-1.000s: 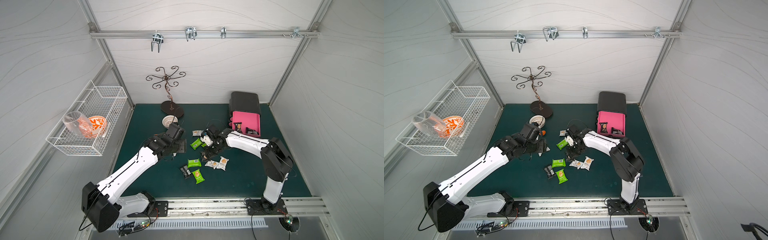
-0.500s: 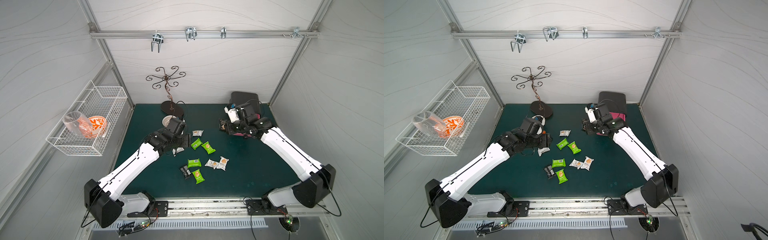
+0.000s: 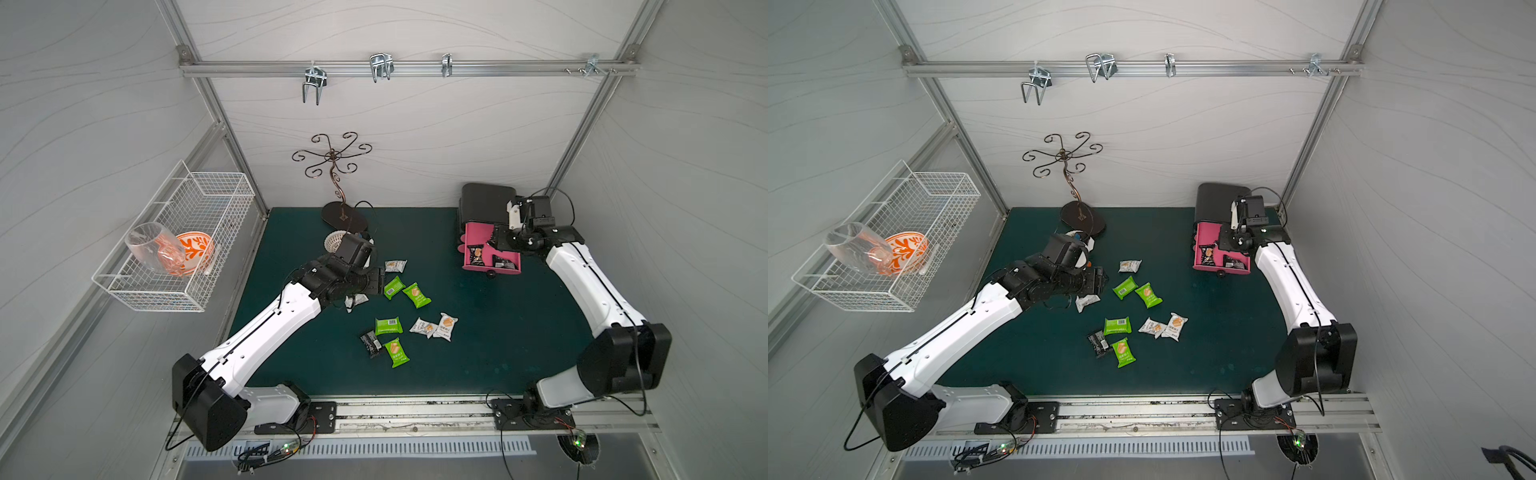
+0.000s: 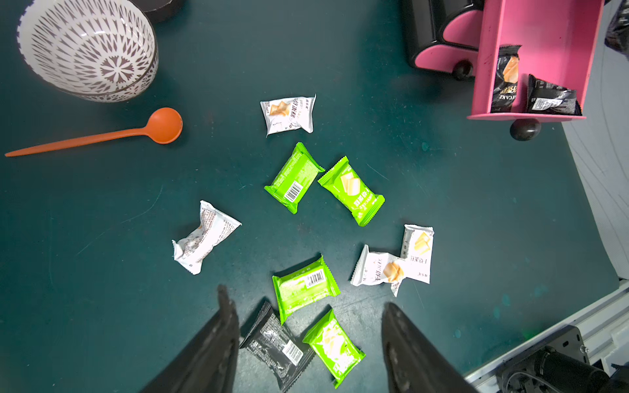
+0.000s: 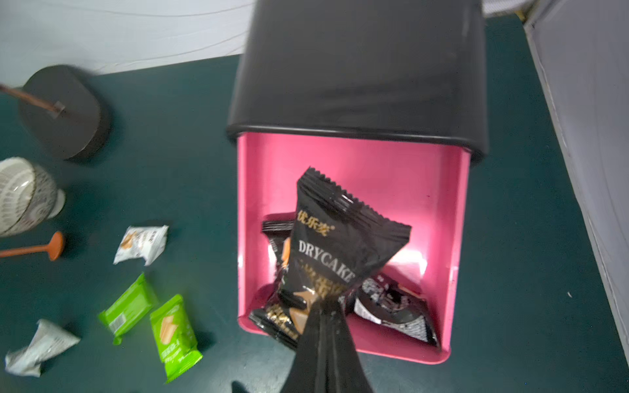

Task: Place the cookies into the drawer by color
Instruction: Place the cookie in the drawer.

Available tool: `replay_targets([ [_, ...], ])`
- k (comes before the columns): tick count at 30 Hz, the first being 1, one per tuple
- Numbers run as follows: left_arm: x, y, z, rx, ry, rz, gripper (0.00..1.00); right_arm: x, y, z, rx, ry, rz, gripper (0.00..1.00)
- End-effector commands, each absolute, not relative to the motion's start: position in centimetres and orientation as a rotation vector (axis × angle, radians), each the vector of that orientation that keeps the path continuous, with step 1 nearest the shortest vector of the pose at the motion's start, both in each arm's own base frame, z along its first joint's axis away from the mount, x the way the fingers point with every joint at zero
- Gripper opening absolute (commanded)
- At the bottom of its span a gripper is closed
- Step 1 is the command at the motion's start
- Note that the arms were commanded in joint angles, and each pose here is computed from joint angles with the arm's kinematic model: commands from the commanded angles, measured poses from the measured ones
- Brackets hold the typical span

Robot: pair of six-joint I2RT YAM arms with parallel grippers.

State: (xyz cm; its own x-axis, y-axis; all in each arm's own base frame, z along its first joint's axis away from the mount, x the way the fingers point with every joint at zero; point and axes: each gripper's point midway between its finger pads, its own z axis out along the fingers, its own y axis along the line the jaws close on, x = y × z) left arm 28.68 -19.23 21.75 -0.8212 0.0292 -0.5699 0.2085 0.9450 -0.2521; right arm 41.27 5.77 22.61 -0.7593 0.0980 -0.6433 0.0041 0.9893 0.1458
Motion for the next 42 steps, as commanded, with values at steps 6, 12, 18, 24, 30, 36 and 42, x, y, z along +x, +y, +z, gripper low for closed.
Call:
replay_targets([
  [6,28.1,-18.5,22.5,0.188,2.498,-0.388,0.68,43.4,4.3,19.2,0.254,2.479,0.223,0.0],
  [12,27.9,-18.5,21.9,0.139,2.527,-0.403,0.68,43.9,4.8,17.3,0.286,2.52,0.261,0.06],
  [18,27.3,-18.2,20.7,0.106,2.553,-0.402,0.68,42.9,4.9,19.6,0.304,2.482,0.289,0.29],
  [24,25.8,-17.7,18.8,0.077,2.615,-0.413,0.69,40.4,6.4,23.3,0.346,2.387,0.446,0.34],
  [30,23.8,-17.4,15.7,0.048,2.686,-0.391,0.69,36.8,12.4,25.3,0.235,2.337,0.62,0.38],
  [36,21.8,-18.6,11.6,0.057,2.815,-0.446,0.7,33.9,18.4,24.7,0.12,2.366,0.775,0.4],
  [42,19.1,-18.8,7.0,0.241,2.96,-0.307,0.71,32.8,21.5,23.4,0.021,2.425,0.793,0.41],
])
